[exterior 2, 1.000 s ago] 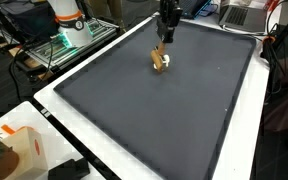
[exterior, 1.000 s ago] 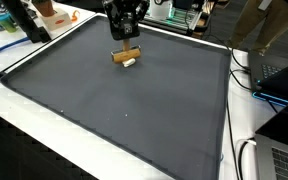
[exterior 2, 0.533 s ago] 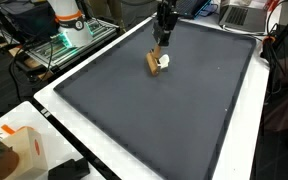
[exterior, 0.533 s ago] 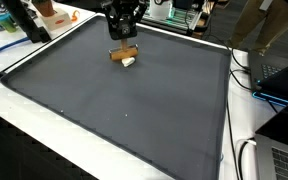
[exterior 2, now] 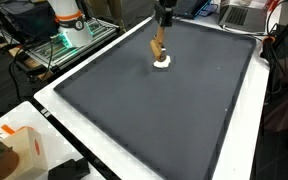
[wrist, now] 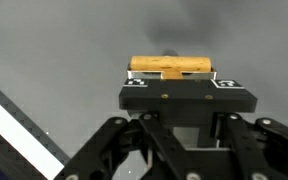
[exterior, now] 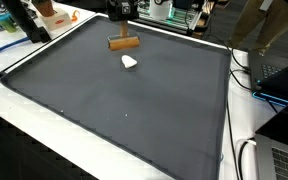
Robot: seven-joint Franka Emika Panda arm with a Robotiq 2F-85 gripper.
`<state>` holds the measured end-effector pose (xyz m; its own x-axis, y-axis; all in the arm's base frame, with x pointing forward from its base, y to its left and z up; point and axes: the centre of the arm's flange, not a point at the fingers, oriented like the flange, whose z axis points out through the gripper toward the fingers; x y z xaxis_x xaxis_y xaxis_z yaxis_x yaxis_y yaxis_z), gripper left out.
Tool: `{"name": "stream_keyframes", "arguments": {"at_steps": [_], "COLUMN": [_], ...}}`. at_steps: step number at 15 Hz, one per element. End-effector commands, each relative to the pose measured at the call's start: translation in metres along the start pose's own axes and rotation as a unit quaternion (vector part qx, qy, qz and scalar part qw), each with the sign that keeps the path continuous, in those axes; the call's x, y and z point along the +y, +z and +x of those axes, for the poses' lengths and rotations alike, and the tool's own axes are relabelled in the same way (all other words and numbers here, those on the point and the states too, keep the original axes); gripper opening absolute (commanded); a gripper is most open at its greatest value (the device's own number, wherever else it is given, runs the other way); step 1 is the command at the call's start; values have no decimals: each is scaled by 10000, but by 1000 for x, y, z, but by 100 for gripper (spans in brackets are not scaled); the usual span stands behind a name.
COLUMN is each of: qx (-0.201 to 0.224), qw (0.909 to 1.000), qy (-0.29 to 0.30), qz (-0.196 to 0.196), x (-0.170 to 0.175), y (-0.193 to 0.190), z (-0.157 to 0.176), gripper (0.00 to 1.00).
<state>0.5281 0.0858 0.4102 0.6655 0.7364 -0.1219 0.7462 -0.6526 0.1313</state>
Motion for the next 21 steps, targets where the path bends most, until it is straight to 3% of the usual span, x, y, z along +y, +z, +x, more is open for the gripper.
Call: {"name": "stream_keyframes", "arguments": {"at_steps": [1, 9, 12, 21], "qx": [94, 276, 117, 386], "qw": [9998, 9990, 9989, 9954], "qy": [-151, -357, -432, -835], "qz": [61, 73, 131, 259], "x": [-11, -9, -9, -16], "y": [-7, 49, 70, 70], "z": [-6, 19, 26, 30], "gripper": [23, 23, 23, 23]}}
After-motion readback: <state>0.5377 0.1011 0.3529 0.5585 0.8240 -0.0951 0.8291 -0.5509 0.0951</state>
